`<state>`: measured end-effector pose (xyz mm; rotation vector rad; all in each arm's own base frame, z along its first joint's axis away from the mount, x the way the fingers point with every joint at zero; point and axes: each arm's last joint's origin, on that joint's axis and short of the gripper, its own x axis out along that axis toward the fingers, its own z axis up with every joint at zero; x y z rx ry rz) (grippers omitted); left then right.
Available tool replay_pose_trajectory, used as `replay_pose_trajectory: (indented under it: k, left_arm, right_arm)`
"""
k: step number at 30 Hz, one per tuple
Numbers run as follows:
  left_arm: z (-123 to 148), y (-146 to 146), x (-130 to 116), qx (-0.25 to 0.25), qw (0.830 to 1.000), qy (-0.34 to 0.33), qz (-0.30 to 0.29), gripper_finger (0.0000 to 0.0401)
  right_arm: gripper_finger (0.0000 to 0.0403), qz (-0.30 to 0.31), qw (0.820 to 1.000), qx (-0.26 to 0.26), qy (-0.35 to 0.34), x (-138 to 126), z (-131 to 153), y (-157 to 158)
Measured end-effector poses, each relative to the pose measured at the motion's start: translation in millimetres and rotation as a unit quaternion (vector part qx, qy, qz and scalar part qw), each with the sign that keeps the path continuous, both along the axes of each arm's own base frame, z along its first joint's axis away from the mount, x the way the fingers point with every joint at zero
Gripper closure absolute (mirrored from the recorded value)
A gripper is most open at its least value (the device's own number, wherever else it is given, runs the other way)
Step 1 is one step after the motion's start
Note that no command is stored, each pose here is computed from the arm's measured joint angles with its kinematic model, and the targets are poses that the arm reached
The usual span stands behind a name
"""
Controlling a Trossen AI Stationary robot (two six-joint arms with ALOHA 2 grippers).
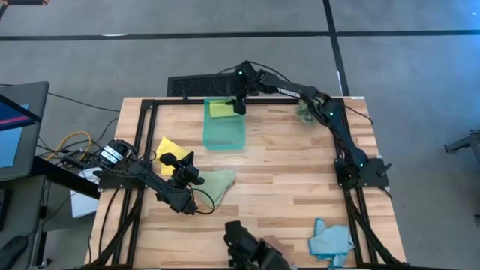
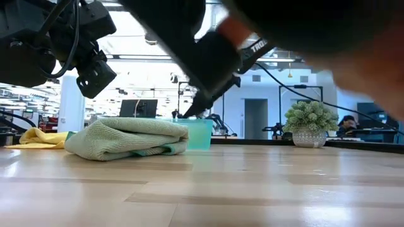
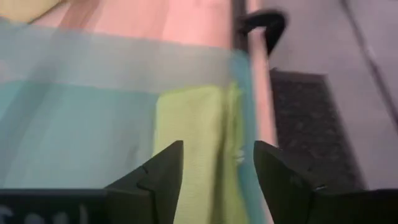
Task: Fold microfiber towels
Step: Put the light green microfiber cloth into the green bin, then fold the blue microfiber cloth
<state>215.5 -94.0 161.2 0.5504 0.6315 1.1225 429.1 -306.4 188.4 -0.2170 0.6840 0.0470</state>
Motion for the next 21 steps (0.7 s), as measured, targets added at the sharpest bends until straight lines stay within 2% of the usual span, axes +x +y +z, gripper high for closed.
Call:
replay_pose_trajectory:
  k: [7,10,14,21]
  left_arm:
    - [0,0,0,0.0,1.0,0.0,0.0,0.0401]
    - [0,0,0,0.001,1.0,0.003,0.0,0.0401]
    - [0,0,0,0.001,1.0,0.004,0.0,0.0401]
    - [-2,-1,1,-0.012,1.0,-0.002,0.008,0.0401]
  right_arm:
    - [0.0244,-0.025,1.0,0.014,-0.013,-7,37,9]
    - [0.0278,-0.012,0.999,0.032,-0.007,-9,48,19]
    - [0.0317,0.03,0.998,0.062,0.013,-7,45,35]
    - [0.0383,0.046,0.991,0.1,0.073,-4,28,66]
